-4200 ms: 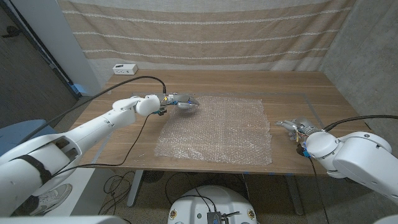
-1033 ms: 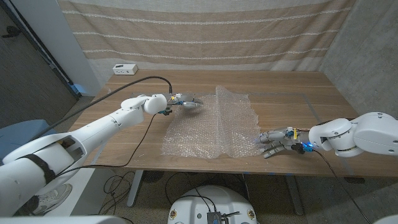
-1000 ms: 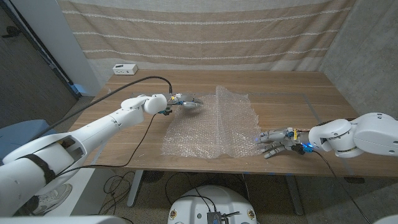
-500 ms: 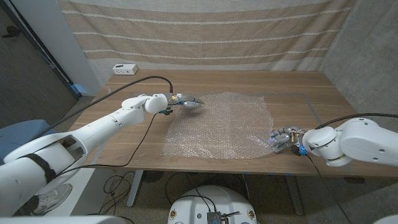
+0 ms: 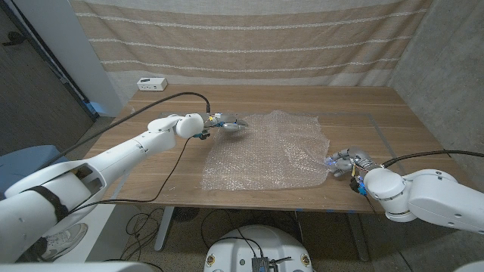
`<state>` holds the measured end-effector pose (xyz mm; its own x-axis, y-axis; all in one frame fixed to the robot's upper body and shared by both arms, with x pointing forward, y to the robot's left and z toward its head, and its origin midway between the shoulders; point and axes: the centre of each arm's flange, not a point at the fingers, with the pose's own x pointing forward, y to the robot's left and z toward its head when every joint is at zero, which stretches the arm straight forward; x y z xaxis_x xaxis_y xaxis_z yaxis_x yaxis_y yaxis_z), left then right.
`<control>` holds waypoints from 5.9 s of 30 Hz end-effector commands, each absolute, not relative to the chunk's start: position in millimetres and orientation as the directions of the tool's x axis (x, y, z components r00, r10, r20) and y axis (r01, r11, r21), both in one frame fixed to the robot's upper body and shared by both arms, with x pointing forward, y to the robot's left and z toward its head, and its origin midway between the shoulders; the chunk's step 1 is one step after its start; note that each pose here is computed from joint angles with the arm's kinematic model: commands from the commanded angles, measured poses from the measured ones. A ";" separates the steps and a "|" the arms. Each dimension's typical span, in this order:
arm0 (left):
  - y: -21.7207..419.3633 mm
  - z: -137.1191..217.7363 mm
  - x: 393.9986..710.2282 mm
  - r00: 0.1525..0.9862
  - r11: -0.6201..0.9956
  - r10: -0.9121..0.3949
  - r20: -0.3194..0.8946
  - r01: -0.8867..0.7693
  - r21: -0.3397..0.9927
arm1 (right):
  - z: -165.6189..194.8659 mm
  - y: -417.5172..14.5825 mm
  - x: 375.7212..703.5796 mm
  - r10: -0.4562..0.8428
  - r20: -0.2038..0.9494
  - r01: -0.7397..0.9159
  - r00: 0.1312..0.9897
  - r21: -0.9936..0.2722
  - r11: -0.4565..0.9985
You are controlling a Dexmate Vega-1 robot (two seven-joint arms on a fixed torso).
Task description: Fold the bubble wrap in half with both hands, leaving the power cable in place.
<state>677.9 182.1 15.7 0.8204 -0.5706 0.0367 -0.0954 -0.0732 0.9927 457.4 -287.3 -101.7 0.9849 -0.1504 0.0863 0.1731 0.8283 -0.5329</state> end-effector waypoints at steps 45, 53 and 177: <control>180.4 23.4 681.5 0.819 -0.068 -0.572 0.049 -0.107 0.992 | -19.0 -207.7 447.0 0.454 0.560 -0.020 0.693 -0.615 0.789; 180.4 23.7 682.5 0.819 -0.066 -0.571 0.050 -0.107 0.992 | -10.9 -192.5 457.3 0.551 0.521 -0.113 0.652 -0.651 0.750; 253.2 77.1 523.4 0.078 0.435 -0.403 0.912 -0.860 0.266 | -50.7 -123.5 561.8 0.672 -0.045 -0.387 0.740 -0.845 0.370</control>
